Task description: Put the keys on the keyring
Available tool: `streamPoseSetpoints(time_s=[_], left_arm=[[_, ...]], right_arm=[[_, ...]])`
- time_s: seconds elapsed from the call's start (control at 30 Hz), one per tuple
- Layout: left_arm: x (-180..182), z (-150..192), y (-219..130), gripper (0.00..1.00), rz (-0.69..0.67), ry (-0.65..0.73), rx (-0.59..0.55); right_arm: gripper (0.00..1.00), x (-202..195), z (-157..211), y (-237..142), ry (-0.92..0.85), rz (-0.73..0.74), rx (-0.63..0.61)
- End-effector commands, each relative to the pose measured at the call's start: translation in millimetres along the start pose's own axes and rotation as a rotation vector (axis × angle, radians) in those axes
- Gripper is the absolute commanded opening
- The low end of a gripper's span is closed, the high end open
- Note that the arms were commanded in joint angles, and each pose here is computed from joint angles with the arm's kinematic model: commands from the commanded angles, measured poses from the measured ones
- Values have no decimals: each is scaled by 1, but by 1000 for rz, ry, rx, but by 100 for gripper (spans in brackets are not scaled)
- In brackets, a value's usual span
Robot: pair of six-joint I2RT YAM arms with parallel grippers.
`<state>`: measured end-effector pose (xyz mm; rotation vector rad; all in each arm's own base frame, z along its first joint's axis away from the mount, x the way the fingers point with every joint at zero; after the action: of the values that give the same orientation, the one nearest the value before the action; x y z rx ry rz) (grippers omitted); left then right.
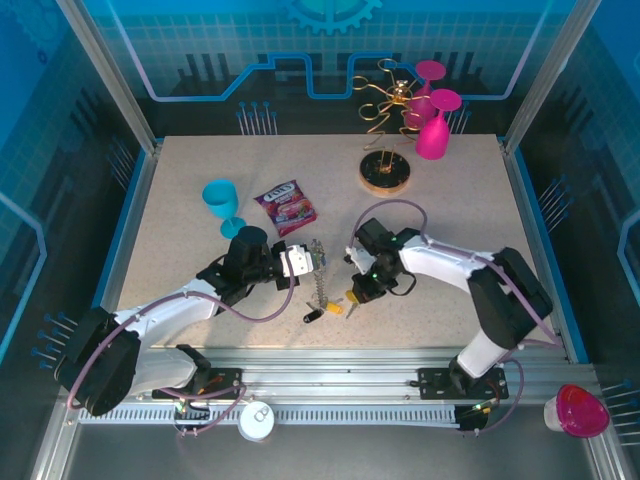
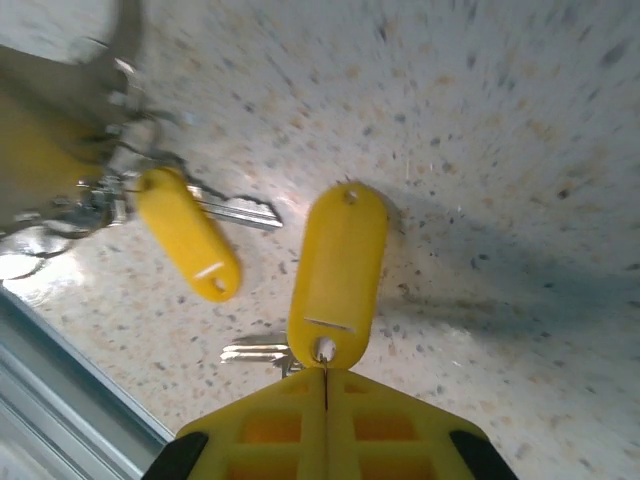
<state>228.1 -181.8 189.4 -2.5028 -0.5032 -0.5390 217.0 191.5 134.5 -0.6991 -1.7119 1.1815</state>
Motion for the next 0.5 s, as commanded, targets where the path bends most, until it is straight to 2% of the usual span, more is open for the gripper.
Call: streamPoseSetpoints(time_s=[0.0, 0.27, 0.47], left_arm=[[-4, -1, -1, 0, 24, 20, -20], [-5, -5, -1, 0, 47, 12, -49], [-10, -8, 0, 0, 101, -5, -90]], right_arm=[[0, 14, 2, -31, -155, 8, -112], [0, 43, 7, -66, -482, -147, -292], [0, 61, -7, -83, -586, -245, -336]])
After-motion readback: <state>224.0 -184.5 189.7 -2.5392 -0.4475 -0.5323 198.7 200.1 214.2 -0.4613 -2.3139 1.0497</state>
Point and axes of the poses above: each hand's point on the last joint's axis, 136 mm out from that joint toward the fingers, its own y axis out along the fingers, its own x axis along the line the jaws close on, z = x × y, the point moved 9 cm from there along -y, back along the fingers, and after that the axes turned 5 degrees about y, right-handed, at the moved point
